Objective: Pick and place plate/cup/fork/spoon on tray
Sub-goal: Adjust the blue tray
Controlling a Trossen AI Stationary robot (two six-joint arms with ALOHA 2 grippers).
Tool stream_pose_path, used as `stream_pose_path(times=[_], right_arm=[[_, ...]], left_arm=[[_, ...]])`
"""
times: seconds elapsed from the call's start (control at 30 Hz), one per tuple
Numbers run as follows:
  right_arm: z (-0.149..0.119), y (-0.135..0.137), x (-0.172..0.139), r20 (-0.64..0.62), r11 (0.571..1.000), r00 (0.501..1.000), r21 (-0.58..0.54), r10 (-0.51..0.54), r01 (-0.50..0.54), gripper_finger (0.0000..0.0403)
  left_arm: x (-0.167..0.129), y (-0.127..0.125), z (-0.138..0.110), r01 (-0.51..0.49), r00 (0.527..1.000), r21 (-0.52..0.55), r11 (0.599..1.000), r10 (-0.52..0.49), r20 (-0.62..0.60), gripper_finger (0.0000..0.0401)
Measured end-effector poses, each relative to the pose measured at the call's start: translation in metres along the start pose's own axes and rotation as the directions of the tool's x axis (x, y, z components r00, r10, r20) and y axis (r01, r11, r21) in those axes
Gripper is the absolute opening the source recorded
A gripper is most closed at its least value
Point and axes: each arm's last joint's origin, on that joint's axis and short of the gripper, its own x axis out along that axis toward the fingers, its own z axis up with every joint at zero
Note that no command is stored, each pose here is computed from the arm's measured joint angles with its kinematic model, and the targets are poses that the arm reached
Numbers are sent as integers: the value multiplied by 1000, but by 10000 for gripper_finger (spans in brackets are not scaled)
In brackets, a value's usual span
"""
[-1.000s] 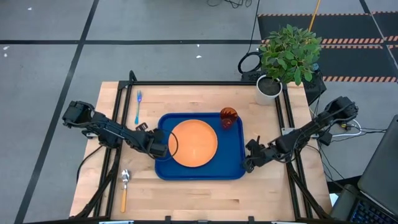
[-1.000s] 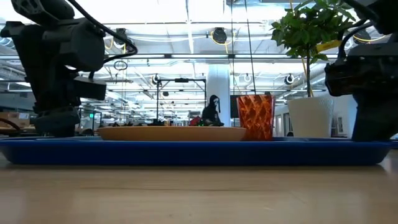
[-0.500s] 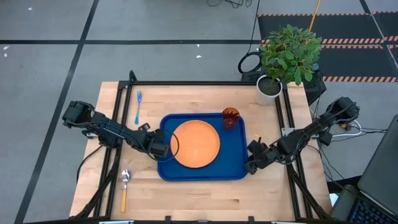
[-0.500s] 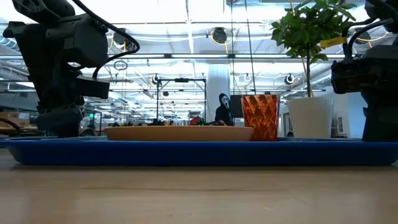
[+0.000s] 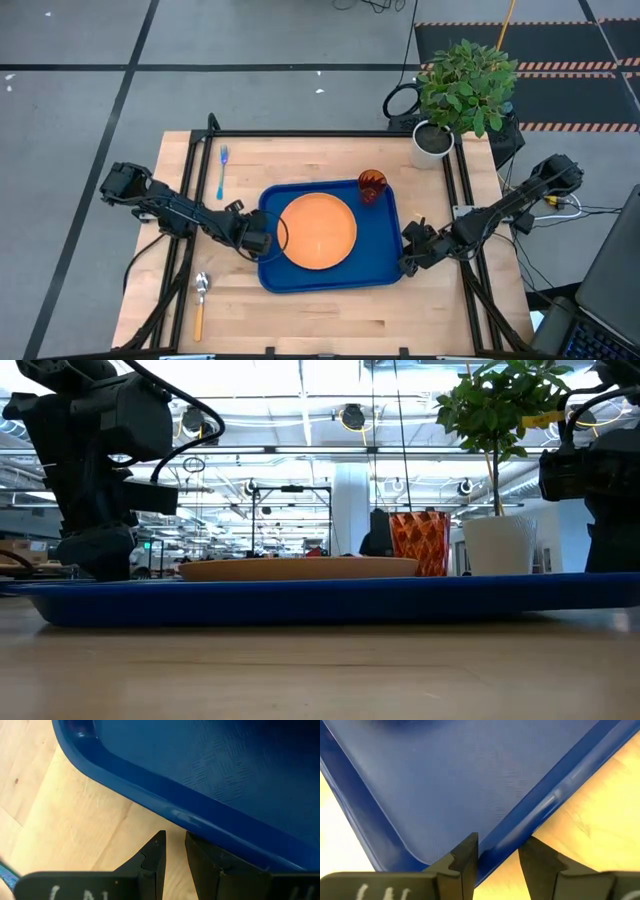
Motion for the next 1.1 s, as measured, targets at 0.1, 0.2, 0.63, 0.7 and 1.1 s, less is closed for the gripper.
stream_pose_path(times=[0.1,0.2,0.63,0.7,1.1], right_arm=[[0,0,0,1,1000,1000,-1,1,-1,124],[0,1,0,2,1000,1000,0,4,-4,139],[-3,2,2,-37,989,999,148,-7,12,211],[-4,1,3,-63,981,998,191,-21,33,212],[-10,-5,-1,-119,981,990,170,-73,92,205]], left_arm=[[0,0,0,0,1000,-1,1000,0,0,81],[0,0,0,0,1000,-2,1000,0,0,81],[0,-1,1,15,1000,-12,1000,-15,12,81],[0,-2,2,23,1000,-8,1000,-23,16,81],[-2,-6,0,50,998,47,998,-51,22,81]])
